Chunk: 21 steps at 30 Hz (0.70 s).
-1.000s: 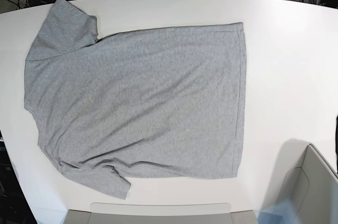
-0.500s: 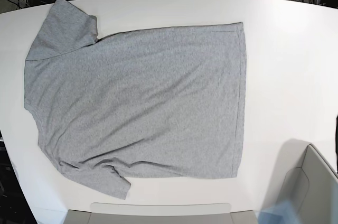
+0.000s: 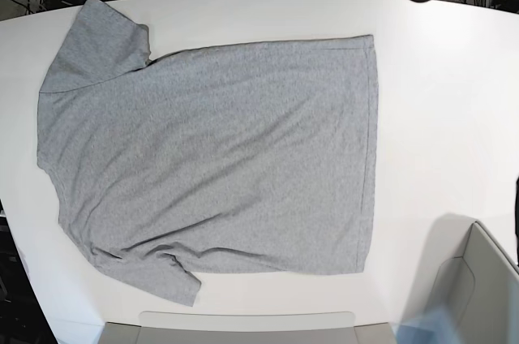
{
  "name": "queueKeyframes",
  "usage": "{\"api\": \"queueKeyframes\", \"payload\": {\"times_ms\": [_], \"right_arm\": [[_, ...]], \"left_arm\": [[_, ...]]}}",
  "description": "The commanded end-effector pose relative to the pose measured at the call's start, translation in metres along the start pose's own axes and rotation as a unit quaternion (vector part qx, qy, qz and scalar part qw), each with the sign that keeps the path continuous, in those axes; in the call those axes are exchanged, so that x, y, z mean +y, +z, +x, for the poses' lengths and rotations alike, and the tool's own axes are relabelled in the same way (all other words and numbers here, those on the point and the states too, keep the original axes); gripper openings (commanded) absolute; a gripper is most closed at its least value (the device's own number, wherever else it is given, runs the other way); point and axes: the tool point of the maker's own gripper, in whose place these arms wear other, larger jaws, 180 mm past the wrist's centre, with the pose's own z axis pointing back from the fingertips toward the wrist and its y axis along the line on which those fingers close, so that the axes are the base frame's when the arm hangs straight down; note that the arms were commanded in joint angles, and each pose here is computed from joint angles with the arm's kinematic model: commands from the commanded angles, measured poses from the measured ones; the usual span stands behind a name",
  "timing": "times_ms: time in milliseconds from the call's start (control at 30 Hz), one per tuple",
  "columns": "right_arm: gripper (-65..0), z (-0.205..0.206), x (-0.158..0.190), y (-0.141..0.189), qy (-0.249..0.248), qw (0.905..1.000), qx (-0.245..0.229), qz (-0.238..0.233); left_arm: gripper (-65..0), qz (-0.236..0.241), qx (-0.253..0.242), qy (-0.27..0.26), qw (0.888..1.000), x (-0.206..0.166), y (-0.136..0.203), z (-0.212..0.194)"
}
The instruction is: Fold the T-shirt properly
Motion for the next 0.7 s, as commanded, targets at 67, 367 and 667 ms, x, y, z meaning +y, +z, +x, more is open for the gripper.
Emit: {"api": "queueKeyframes", "payload": {"times_ms": [67, 367, 667], "right_arm": [[-64.7, 0.013, -0.018, 0.027, -0.032, 0.9964, -0.077, -0.016], [-64.7, 0.021, -0.016, 0.060, -0.110, 0.9838, -0.141, -0.010], [-64.7, 0.105, 0.040, 0.116, -0.143, 0.9466, -0.273, 0.094]], "left_arm": [[-65.0, -0.001, -0.055, -0.009, 0.998, 0.006, 0.016, 0.015], [-64.9, 0.007, -0.165, -0.026, 0.986, 0.023, 0.043, 0.064], [-61.7, 0.011, -0.309, -0.036, 0.950, 0.030, 0.078, 0.158]]}}
